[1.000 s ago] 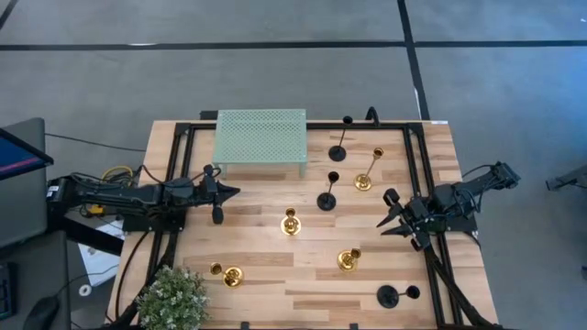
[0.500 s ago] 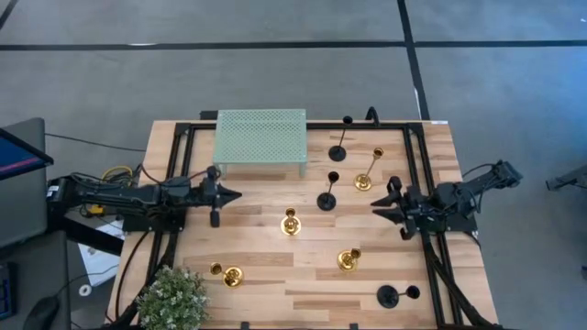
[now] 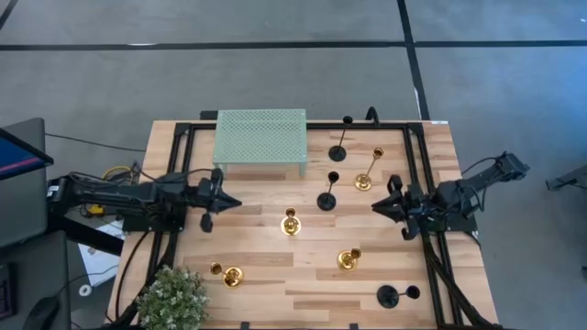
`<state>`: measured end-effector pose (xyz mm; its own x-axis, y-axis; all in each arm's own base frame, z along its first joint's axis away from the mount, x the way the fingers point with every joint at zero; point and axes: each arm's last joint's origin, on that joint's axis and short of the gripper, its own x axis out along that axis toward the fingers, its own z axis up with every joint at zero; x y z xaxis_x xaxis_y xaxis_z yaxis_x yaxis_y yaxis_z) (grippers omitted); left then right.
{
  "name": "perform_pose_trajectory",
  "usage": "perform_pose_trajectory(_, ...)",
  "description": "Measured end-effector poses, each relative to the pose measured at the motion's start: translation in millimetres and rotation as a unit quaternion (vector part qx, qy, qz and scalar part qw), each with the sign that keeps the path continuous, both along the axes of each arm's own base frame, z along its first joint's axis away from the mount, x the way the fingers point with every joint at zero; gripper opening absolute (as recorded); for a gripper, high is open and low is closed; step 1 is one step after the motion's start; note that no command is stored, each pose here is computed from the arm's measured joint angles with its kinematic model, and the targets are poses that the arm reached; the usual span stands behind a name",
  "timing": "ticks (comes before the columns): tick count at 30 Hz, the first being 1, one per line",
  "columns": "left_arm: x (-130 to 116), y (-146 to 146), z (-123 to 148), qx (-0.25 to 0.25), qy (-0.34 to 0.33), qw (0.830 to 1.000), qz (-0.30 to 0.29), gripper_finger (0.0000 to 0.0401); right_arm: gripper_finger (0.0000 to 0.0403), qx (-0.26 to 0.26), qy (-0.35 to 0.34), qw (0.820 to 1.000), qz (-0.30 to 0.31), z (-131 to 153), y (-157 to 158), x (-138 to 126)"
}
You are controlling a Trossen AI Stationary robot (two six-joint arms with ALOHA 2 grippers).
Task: Pick & Place candle stick holders
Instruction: Put the black candle holder on the shelf
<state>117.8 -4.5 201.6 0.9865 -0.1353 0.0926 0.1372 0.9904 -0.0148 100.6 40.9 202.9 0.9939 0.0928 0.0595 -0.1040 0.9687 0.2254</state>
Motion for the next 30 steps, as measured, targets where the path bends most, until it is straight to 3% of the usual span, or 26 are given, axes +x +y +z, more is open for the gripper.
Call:
perform_pose_trajectory(4, 0, 0, 5, 0.019, -0.008, 1.0, -0.003, 0.0008, 0.0025, -0.005, 0.029, 1.0, -0.006, -5, 7, 3)
perform_pose_trajectory(12, 0, 0, 5, 0.022, -0.008, 1.0, -0.003, 0.0008, 0.0003, 0.021, 0.064, 0.993, -0.098, -14, 19, 5)
perform_pose_trajectory(20, 0, -1, 5, 0.0, -0.006, 1.0, -0.006, 0.0008, 0.0001, 0.016, 0.056, 0.993, -0.101, 3, 40, 5)
perform_pose_trajectory(24, -1, -5, 5, -0.002, -0.006, 1.0, -0.026, 0.0008, 0.0001, -0.013, 0.056, 0.993, -0.107, 17, 51, 8)
perform_pose_trajectory(30, -1, -9, 5, 0.047, -0.017, 0.998, -0.036, 0.0008, 0.0, -0.086, 0.068, 0.984, -0.141, 20, 64, 13)
